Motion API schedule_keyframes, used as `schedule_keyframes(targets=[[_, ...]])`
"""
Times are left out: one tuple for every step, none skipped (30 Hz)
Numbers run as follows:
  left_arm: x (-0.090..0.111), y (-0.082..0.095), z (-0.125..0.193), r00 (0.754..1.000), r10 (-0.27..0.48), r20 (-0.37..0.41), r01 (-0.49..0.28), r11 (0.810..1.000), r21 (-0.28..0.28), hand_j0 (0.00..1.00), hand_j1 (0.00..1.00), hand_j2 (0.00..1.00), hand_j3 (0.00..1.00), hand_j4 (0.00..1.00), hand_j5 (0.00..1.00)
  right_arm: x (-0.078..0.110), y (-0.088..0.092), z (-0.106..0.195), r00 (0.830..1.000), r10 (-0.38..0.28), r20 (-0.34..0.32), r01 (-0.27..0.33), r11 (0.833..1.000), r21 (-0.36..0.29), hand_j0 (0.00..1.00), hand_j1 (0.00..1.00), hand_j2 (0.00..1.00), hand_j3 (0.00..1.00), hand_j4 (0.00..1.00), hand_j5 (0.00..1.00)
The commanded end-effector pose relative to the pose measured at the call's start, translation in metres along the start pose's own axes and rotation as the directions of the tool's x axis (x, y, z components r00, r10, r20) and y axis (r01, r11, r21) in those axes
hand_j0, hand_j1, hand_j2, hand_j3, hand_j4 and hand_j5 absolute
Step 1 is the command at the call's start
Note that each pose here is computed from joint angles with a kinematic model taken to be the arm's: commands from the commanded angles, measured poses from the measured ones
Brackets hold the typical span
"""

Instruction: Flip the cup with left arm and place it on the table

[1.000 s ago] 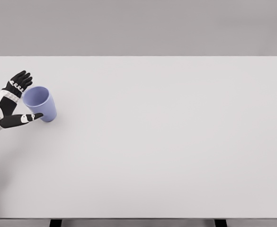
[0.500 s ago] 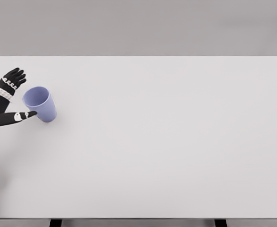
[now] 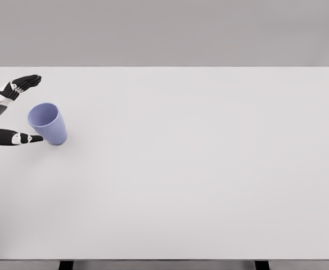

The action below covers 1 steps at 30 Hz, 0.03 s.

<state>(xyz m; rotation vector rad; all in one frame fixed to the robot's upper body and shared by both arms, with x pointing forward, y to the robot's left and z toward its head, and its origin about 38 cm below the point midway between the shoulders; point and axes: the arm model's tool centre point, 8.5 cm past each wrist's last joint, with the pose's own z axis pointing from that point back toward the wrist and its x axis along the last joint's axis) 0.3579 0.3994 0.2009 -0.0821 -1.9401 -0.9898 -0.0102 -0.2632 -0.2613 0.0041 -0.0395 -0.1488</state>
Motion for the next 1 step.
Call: schedule_keyframes(targets=[[0.0155,-0.0008,-0.0095,0.998,-0.044,0.033,0.046,0.998,-0.043,1.00,1.00,1.00,1.00,1.00,1.00,0.0010,0.0002,-0.0001,1.000,0.000,0.002,0.000,1.000,0.000,1.00,1.00,1.00,1.00,1.00,1.00]])
